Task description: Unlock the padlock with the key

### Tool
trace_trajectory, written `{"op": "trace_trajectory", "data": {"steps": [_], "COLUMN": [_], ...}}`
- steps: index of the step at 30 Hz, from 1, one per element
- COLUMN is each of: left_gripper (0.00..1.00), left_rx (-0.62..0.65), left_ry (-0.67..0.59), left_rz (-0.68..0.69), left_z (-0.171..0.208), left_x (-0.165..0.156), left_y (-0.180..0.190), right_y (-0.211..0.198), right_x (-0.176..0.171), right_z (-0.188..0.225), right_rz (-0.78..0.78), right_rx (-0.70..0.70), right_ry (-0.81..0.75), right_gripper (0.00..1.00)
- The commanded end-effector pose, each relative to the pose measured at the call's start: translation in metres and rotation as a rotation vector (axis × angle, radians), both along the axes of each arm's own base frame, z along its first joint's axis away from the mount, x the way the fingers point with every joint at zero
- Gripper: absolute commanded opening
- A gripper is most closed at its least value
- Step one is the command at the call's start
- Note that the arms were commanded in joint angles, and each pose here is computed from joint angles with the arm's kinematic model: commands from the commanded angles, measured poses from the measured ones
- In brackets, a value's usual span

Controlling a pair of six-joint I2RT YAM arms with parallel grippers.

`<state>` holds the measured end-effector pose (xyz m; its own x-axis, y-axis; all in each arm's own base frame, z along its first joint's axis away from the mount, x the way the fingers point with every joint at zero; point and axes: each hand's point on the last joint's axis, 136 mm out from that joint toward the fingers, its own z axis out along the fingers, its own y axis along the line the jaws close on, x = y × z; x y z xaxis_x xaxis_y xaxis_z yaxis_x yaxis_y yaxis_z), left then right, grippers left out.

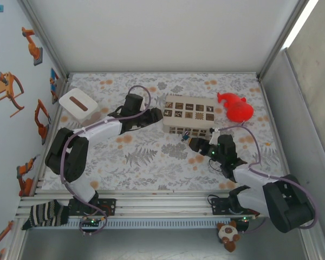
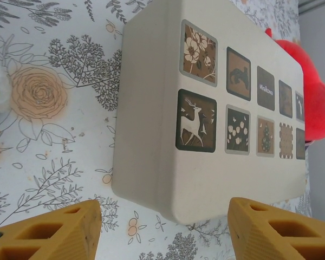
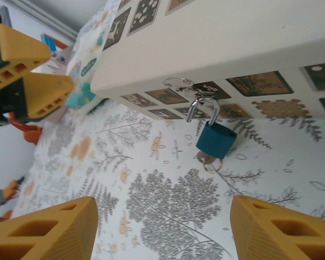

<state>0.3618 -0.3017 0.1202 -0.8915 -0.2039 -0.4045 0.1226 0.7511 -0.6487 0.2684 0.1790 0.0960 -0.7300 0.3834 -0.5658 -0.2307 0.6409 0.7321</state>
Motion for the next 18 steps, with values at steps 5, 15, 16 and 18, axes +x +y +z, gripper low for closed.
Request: {"op": "trace_trajectory", "data": {"steps": [5, 15, 16, 18], "left_gripper": [0.64, 0.65, 0.65, 0.65], "left_rx": [-0.039, -0.036, -0.034, -0.020], "left_ry": [0.004, 0.017, 0.016, 0.024], "left_rz": [-0.039, -0.064, -0.067, -0.068], "left_z": [-0.003, -0.015, -0.016, -0.021], "left_x": [0.008, 0.017, 0.018, 0.019], "left_y": [-0.013, -0.024, -0.024, -0.024], "right_y": [0.015, 0.009, 0.009, 0.007], "right_x": [0.016, 0.044, 0.046, 0.053], "right_z": [0.020, -0.013, -0.014, -0.014], "right_rz": [0.005, -0.054, -0.052, -0.047], "right_rx": [0.150, 0.013, 0.009, 0.002], "right_ry": [-0.017, -0.026, -0.028, -0.036], "right_gripper": [0.69, 0.70, 0.71, 0.71]}}
